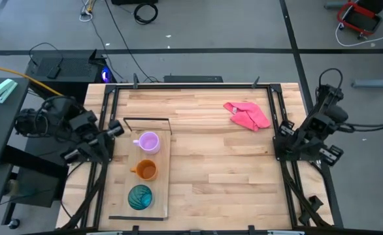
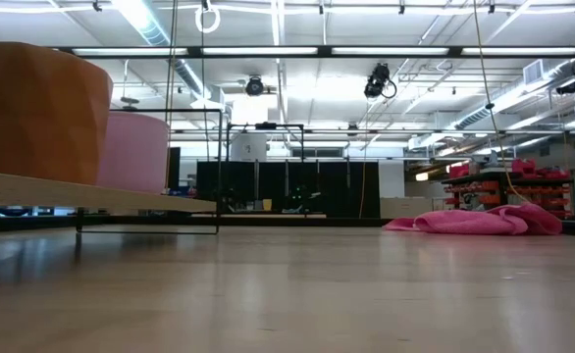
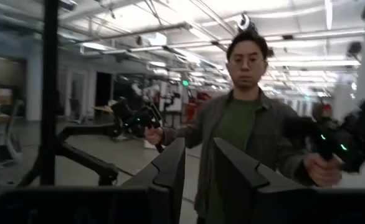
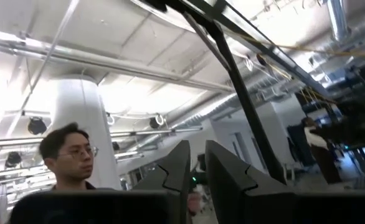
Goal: Stack small to large cups/mugs on shelf
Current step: Return to home position
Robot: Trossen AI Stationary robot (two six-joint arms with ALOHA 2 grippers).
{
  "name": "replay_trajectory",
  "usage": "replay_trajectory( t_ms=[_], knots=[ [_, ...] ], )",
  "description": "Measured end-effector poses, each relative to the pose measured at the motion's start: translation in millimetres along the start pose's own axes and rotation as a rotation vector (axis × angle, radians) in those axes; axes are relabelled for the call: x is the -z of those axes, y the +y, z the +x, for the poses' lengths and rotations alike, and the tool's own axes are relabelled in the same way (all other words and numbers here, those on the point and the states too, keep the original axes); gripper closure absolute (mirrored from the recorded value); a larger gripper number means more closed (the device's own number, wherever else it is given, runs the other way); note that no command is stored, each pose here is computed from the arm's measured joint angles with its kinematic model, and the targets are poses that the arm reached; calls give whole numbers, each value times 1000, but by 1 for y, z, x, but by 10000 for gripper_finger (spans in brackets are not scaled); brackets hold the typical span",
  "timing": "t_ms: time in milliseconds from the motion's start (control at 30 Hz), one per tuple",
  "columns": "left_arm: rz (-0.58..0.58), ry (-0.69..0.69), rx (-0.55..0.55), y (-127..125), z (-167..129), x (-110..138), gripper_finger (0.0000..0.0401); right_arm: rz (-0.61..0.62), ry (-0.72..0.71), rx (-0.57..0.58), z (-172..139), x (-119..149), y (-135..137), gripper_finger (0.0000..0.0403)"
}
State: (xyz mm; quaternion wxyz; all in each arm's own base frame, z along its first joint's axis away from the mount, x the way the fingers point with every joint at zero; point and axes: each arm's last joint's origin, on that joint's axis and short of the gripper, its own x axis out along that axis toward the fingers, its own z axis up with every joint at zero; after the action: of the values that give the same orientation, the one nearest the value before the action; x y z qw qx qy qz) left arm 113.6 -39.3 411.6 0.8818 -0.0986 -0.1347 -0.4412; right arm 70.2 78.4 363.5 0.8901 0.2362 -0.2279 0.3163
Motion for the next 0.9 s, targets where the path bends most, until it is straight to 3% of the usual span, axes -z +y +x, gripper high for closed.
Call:
replay_trajectory(
  t_ms=[400,900],
  knots=[
    [44,-112,-137,-23,-56,39,320,-55,-62,-16,-28,-4,-10,344],
    [122,-184,-134,-47,-87,57,313,-97,-123,-21,-58,-14,-16,344]
  ],
)
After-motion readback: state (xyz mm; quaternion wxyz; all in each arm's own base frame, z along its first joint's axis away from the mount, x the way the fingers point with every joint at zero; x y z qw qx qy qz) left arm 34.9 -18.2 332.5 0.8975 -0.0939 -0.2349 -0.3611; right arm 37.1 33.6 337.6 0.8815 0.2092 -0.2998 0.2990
